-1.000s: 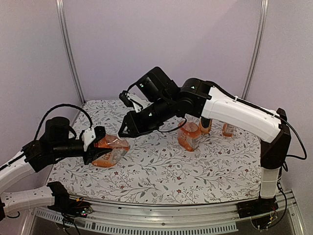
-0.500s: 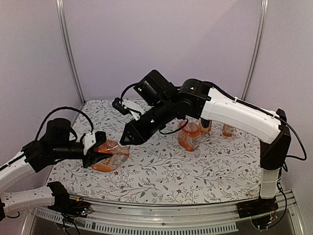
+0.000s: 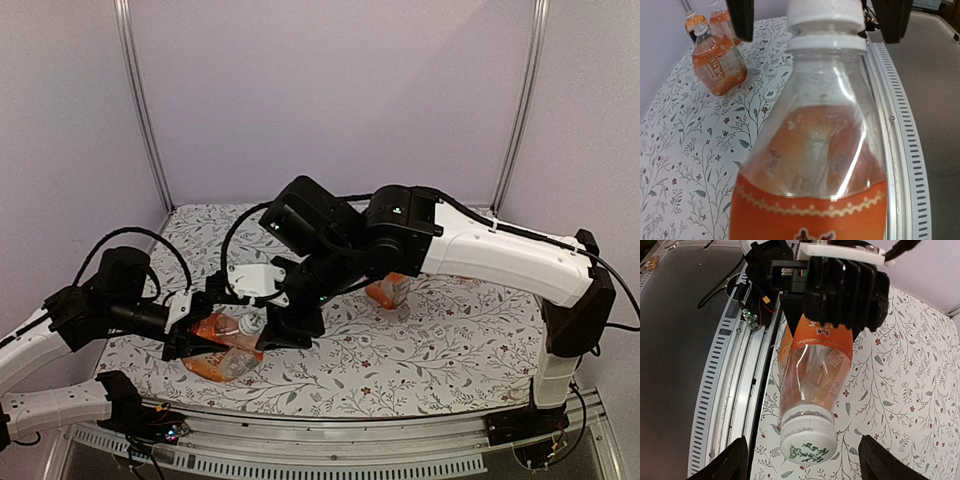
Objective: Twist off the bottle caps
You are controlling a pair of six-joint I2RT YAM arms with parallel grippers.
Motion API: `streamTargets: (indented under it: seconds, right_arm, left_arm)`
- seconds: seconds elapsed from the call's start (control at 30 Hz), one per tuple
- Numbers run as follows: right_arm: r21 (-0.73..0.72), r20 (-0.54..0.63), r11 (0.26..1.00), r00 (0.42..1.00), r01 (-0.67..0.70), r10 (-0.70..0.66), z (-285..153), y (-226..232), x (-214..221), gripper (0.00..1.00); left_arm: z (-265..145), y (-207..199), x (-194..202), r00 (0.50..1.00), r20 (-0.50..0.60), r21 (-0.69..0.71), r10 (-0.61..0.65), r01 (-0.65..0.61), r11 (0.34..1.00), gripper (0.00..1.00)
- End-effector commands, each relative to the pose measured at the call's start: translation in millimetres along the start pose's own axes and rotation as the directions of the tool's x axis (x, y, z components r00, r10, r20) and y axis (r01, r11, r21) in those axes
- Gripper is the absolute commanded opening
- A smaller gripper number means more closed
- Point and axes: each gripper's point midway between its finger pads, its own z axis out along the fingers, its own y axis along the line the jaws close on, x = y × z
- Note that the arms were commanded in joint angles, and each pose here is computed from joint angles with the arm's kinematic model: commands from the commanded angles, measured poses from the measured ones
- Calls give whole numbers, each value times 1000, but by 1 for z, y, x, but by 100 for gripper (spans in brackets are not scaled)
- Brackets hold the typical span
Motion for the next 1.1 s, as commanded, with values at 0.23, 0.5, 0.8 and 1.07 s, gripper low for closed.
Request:
streamTargets:
  seconds: [0.23, 0.5, 0.8, 1.07]
  right_arm:
    - [176, 70, 958, 973, -227, 218, -16, -33, -11, 92]
    - [75, 138, 703, 705, -708, 695, -6, -70, 1, 76]
    - [26, 123, 627, 625, -778, 771, 9, -73, -1, 62]
    - [-29, 67, 623, 620, -782, 781, 20, -63, 0, 8]
  left_arm:
    - [-2, 37, 3, 999, -31, -198, 27, -32, 980, 33]
    - [-6, 63, 6, 998, -50, -339, 34, -49, 939, 33]
    - [-6, 62, 7, 998, -49, -337, 37, -51, 940, 34]
    - [-6, 62, 8, 998, -51, -338, 35, -50, 940, 34]
